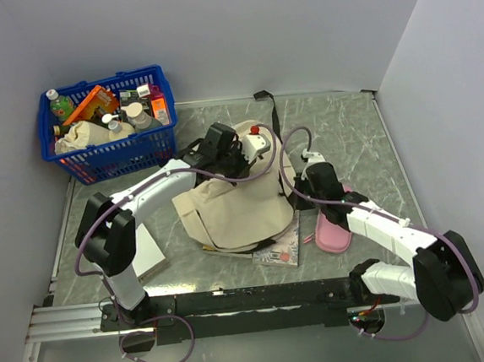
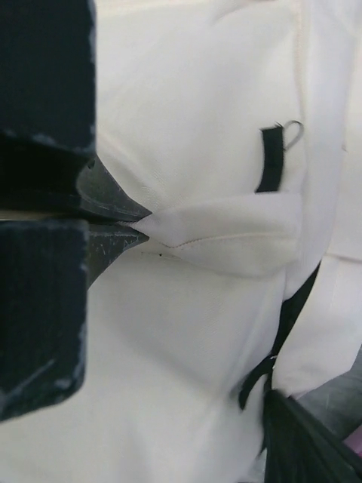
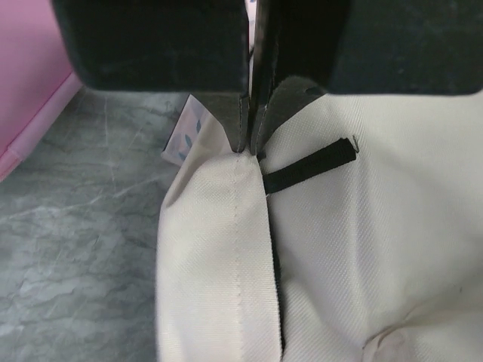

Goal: Pack the student bag
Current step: Adjust the student bag at the center of the board.

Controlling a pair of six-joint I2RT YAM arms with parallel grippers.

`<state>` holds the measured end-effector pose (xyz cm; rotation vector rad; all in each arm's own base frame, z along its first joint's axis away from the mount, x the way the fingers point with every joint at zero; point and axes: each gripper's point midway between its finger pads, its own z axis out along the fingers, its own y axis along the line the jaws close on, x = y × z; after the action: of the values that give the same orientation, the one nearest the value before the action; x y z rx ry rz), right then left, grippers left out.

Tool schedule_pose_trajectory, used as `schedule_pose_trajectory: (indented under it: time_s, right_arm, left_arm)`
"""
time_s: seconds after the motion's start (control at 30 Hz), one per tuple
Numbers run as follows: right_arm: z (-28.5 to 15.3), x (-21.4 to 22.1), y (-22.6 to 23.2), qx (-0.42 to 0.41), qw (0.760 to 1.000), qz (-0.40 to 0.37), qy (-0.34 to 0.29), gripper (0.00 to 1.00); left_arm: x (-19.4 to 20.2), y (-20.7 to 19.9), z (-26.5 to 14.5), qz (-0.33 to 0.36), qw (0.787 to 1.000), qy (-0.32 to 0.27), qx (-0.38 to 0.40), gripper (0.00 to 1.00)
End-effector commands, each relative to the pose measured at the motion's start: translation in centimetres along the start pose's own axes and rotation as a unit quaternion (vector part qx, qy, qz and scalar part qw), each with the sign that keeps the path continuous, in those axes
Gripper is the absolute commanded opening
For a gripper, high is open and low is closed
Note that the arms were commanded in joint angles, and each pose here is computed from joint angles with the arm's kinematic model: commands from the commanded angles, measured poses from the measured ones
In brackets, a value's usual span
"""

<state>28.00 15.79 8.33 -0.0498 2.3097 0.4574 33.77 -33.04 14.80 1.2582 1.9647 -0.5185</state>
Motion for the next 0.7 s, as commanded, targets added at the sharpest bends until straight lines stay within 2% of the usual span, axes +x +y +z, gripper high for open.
schedule_pose_trajectory:
  time_s: [0.0, 0.13, 0.23, 0.33, 0.43, 0.53, 0.67]
  right_arm:
    - [-1.0, 1.2, 1.0, -0.032, 0.999, 0.012, 0.001, 0.00]
    - [-1.7, 2.7, 1.2, -0.044, 0.999, -0.001, 0.017, 0.02]
    - [-2.4, 1.8, 1.4, -0.044, 0.998, -0.033, -0.003, 0.30]
    - [-3.3, -0.3, 2.2, -0.060, 0.995, -0.065, -0.041, 0.39]
    - [-4.0, -1.7, 3.3, -0.085, 0.989, -0.098, -0.064, 0.43]
    - [-4.0, -1.5, 4.7, -0.117, 0.984, -0.120, -0.060, 0.44]
    - [-3.8, -0.4, 6.9, -0.134, 0.969, -0.200, -0.060, 0.45]
  left_arm:
    - [-5.8, -0.2, -1.6, 0.065, 0.994, -0.086, -0.009, 0.01]
    - [-1.9, -1.2, -0.4, 0.089, 0.995, -0.046, 0.008, 0.02]
    - [-0.1, -1.4, -0.2, 0.093, 0.995, -0.030, 0.009, 0.02]
    - [0.7, -1.5, -0.1, 0.098, 0.995, -0.023, 0.007, 0.02]
    - [1.0, -1.6, -0.3, 0.104, 0.994, -0.020, 0.010, 0.02]
    - [1.5, -1.8, -0.4, 0.105, 0.994, -0.015, 0.014, 0.02]
    - [2.2, -2.2, -0.4, 0.101, 0.995, -0.010, 0.019, 0.02]
